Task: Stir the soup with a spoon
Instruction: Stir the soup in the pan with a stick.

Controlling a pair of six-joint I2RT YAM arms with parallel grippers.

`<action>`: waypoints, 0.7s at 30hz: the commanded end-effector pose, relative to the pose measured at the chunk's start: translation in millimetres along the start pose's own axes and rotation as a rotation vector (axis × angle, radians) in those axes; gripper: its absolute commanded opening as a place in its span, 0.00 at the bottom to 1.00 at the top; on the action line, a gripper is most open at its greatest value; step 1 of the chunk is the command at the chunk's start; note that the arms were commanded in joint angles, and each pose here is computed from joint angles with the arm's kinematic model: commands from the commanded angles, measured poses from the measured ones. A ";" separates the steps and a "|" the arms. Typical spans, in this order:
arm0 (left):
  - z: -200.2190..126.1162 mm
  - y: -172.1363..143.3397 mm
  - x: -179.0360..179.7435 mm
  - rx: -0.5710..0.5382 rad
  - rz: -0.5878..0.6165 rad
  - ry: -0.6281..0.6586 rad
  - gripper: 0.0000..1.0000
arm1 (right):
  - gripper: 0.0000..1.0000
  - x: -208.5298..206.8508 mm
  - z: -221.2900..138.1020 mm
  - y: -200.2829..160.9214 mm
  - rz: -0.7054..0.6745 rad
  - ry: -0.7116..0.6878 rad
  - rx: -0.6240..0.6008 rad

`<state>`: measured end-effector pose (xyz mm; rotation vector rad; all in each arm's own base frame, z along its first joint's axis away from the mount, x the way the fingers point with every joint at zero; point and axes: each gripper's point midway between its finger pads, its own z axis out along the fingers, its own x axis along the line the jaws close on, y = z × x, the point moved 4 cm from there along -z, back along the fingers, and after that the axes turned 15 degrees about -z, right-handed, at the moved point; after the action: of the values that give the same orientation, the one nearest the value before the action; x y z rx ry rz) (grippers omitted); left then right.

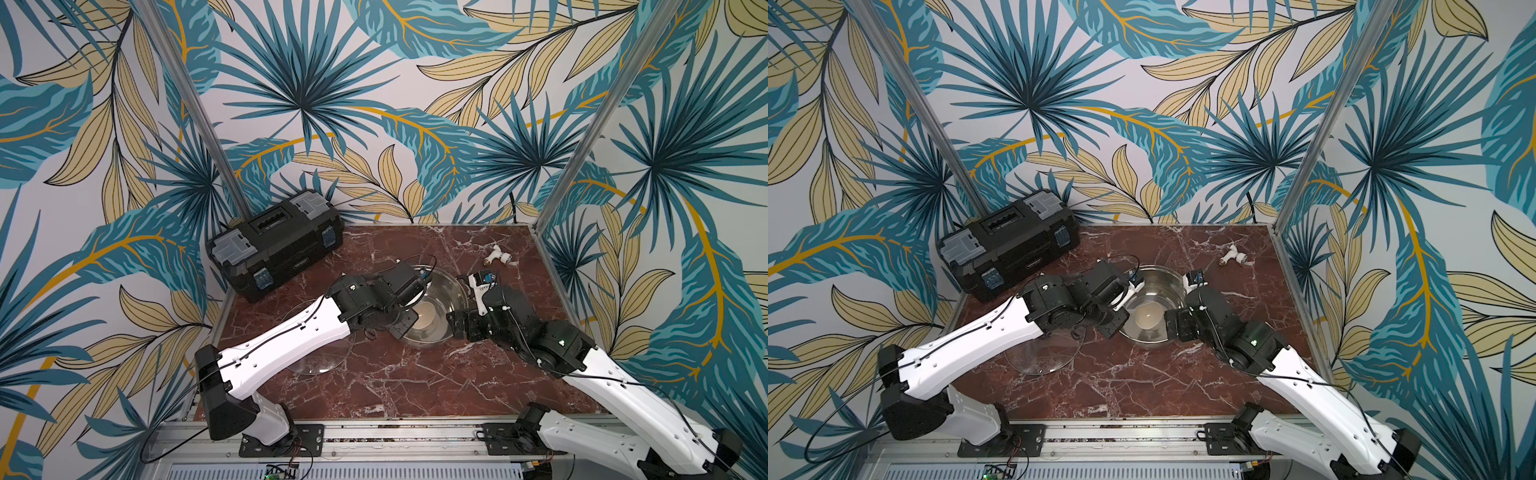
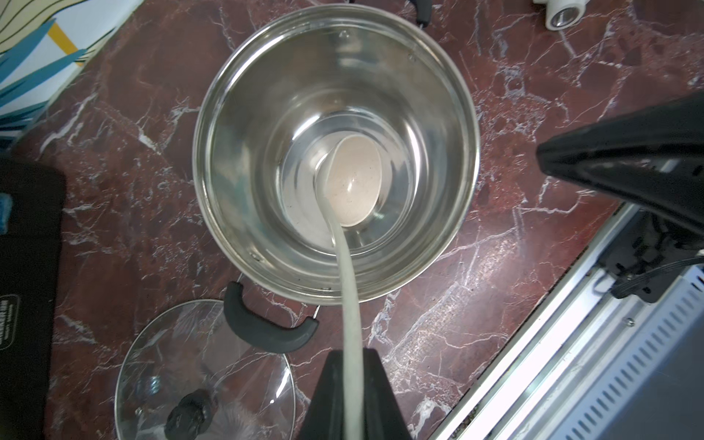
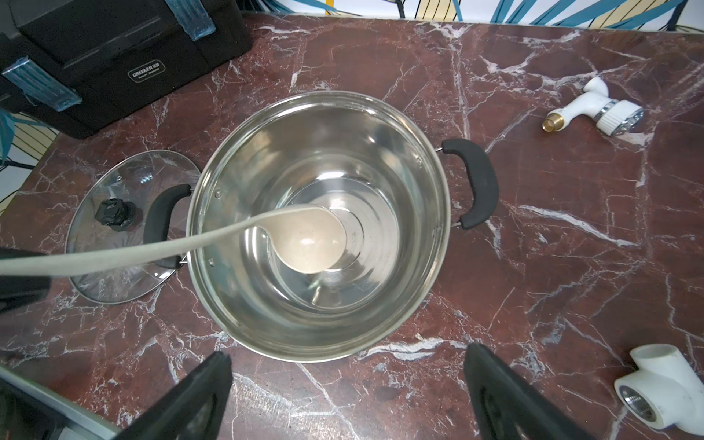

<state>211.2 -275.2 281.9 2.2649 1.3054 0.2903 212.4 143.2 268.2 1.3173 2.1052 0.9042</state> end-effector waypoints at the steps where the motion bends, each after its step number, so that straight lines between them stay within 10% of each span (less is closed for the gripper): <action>1: 2.1 -7.8 17.3 0.019 0.012 0.120 0.00 | 1.00 10.9 6.6 -3.2 -0.025 0.070 0.001; 10: 8.8 30.2 15.7 -0.104 -0.006 0.195 0.00 | 1.00 23.2 14.0 -11.0 -0.065 0.153 0.006; 21: 14.7 61.5 -24.9 -0.200 -0.018 -0.047 0.00 | 0.99 14.7 7.1 -21.2 -0.088 0.123 -0.038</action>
<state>246.9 -303.7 267.4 2.2056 1.3105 0.4338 200.0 156.1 248.6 1.1915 2.2281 1.0130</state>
